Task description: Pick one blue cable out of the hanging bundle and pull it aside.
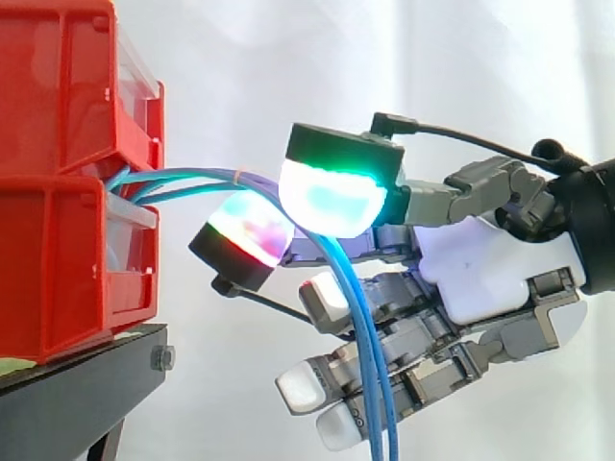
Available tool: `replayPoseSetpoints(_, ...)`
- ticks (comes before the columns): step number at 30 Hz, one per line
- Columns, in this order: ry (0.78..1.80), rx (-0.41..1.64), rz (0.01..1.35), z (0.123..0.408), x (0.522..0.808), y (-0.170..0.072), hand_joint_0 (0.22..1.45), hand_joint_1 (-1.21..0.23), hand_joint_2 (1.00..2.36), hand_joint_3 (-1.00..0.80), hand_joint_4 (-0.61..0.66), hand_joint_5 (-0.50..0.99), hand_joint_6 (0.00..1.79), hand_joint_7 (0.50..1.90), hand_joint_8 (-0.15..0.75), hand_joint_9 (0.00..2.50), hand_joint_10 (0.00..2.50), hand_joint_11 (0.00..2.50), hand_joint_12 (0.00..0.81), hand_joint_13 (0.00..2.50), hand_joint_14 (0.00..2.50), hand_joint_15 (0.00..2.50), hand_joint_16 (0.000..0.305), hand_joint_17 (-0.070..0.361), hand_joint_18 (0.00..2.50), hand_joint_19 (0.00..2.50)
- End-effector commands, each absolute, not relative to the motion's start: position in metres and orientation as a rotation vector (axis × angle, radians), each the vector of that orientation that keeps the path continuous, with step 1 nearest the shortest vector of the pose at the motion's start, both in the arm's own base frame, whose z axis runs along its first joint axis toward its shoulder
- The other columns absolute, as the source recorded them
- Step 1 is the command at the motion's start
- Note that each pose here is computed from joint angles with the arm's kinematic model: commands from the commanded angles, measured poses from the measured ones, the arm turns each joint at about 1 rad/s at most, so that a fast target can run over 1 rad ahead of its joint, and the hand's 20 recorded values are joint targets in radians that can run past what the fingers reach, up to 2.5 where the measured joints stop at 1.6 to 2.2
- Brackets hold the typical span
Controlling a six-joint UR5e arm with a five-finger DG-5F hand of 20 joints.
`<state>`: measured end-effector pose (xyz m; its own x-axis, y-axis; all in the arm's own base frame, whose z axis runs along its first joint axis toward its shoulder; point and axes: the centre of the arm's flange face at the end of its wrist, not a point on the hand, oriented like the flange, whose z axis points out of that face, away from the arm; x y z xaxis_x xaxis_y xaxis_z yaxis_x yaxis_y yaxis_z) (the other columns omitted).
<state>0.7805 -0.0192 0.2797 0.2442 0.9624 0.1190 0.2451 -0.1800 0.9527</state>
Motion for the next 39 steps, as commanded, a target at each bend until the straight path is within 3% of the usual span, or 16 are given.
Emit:
replayPoseSetpoints(1,1.149,1.619,1.005,0.28,0.78,-0.019,0.52,-0.88,1.0,-0.5,-0.2,-0.1,0.85,0.82,0.189,1.11,0.02,0.66,0.301,0.74,0.02,0.42,0.042,0.096,0.59,0.33)
replayPoseSetpoints(5,1.147,1.62,1.004,0.28,0.78,-0.021,0.48,-0.69,1.0,-0.5,-0.16,-0.1,0.82,0.82,0.211,1.13,0.02,0.65,0.325,0.75,0.02,0.43,0.047,0.107,0.6,0.34)
replayPoseSetpoints(11,1.145,1.622,1.004,0.28,0.78,-0.022,0.51,-0.53,1.0,-0.5,-0.13,-0.1,0.8,0.84,0.221,1.12,0.02,0.65,0.327,0.74,0.02,0.45,0.048,0.107,0.56,0.39)
replayPoseSetpoints(14,1.144,1.623,1.005,0.28,0.78,-0.022,0.59,-0.59,1.0,-0.5,-0.15,-0.11,0.8,0.88,0.212,1.11,0.02,0.67,0.311,0.73,0.02,0.46,0.045,0.101,0.54,0.43)
replayPoseSetpoints(19,1.143,1.625,1.003,0.281,0.78,-0.024,0.59,-0.67,1.01,-0.33,-0.14,-0.12,0.85,0.9,0.227,1.09,0.02,0.7,0.319,0.73,0.02,0.47,0.046,0.103,0.55,0.43)
replayPoseSetpoints(20,1.142,1.625,1.002,0.281,0.78,-0.025,0.59,-0.7,1.01,-0.29,-0.12,-0.13,0.88,0.82,0.232,1.06,0.02,0.7,0.32,0.73,0.02,0.48,0.046,0.104,0.56,0.43)
replayPoseSetpoints(26,1.149,1.629,1.0,0.283,0.78,-0.026,0.62,-0.78,1.02,-0.2,-0.1,-0.16,0.92,0.79,0.233,1.02,0.02,0.72,0.322,0.73,0.02,0.47,0.047,0.105,0.56,0.42)
replayPoseSetpoints(28,1.151,1.634,0.991,0.284,0.779,-0.029,0.63,-0.78,1.02,-0.16,-0.15,-0.16,0.95,0.77,0.233,1.02,0.02,0.71,0.323,0.73,0.02,0.47,0.047,0.107,0.57,0.41)
replayPoseSetpoints(30,1.156,1.637,0.986,0.285,0.778,-0.029,0.67,-0.8,1.02,-0.11,-0.24,-0.16,0.96,0.85,0.228,1.04,0.02,0.72,0.317,0.74,0.02,0.47,0.047,0.106,0.6,0.4)
replayPoseSetpoints(35,1.165,1.645,0.972,0.284,0.776,-0.03,0.74,-0.84,1.02,-0.21,-0.31,-0.16,0.96,0.92,0.218,1.04,0.02,0.71,0.309,0.75,0.02,0.46,0.045,0.101,0.62,0.4)
replayPoseSetpoints(39,1.165,1.645,0.972,0.284,0.776,-0.03,0.78,-0.86,1.01,-0.4,-0.35,-0.15,0.96,0.88,0.206,1.05,0.02,0.71,0.299,0.76,0.02,0.45,0.044,0.098,0.63,0.39)
